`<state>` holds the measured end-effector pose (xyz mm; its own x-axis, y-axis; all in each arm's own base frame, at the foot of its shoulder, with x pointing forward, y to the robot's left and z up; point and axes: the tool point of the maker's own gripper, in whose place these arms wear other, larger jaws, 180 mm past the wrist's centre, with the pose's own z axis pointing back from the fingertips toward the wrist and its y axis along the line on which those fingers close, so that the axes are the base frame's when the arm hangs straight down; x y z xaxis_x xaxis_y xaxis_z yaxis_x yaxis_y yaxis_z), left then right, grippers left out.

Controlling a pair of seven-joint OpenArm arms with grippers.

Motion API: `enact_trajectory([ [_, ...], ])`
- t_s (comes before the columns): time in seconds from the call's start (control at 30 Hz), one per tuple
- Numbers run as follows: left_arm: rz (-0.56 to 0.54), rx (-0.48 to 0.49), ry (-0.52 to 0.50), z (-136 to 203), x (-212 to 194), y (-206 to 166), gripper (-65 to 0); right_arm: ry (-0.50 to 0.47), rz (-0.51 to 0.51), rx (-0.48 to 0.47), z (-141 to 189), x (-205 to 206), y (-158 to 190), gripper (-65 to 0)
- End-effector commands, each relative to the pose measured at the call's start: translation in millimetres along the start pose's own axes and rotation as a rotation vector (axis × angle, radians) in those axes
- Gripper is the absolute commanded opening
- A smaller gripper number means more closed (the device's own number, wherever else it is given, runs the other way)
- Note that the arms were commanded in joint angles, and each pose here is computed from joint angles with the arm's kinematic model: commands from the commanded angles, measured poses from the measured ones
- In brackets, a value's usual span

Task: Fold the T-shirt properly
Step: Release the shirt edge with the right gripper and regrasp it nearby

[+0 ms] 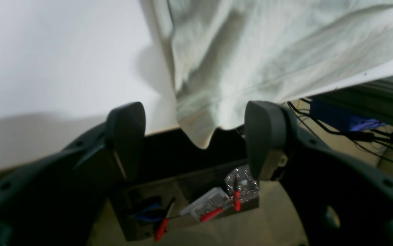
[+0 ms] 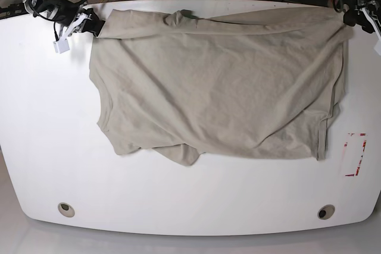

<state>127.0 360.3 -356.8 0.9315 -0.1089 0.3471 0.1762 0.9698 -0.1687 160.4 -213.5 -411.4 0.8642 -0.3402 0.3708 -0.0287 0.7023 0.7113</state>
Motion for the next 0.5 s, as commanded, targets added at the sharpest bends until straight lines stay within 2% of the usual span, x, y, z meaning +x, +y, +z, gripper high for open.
enact_trajectory([
  [0.0, -0.009, 0.028, -0.003, 4, 2, 5, -22.6, -0.046, 0.022, 0.008, 7, 14, 3, -51.2],
  [0.13, 0.005, 0.048, 0.027, -3, -10, 5, -22.8, -0.123, 0.021, -0.037, 26, 28, -5, -28.7],
  [0.17, 0.008, 0.051, 0.032, -4, -12, 5, -22.8, -0.14, 0.02, -0.043, 28, 30, -5, -26.6],
  [0.27, 0.003, 0.052, 0.063, -11, -19, 1, -22.8, -0.202, 0.05, -0.078, 47, 43, -5, -25.7],
  [0.47, -0.04, 0.024, 0.064, -26, -17, -12, -22.9, -0.27, 0.029, -0.047, 68, 45, 0, -24.9],
])
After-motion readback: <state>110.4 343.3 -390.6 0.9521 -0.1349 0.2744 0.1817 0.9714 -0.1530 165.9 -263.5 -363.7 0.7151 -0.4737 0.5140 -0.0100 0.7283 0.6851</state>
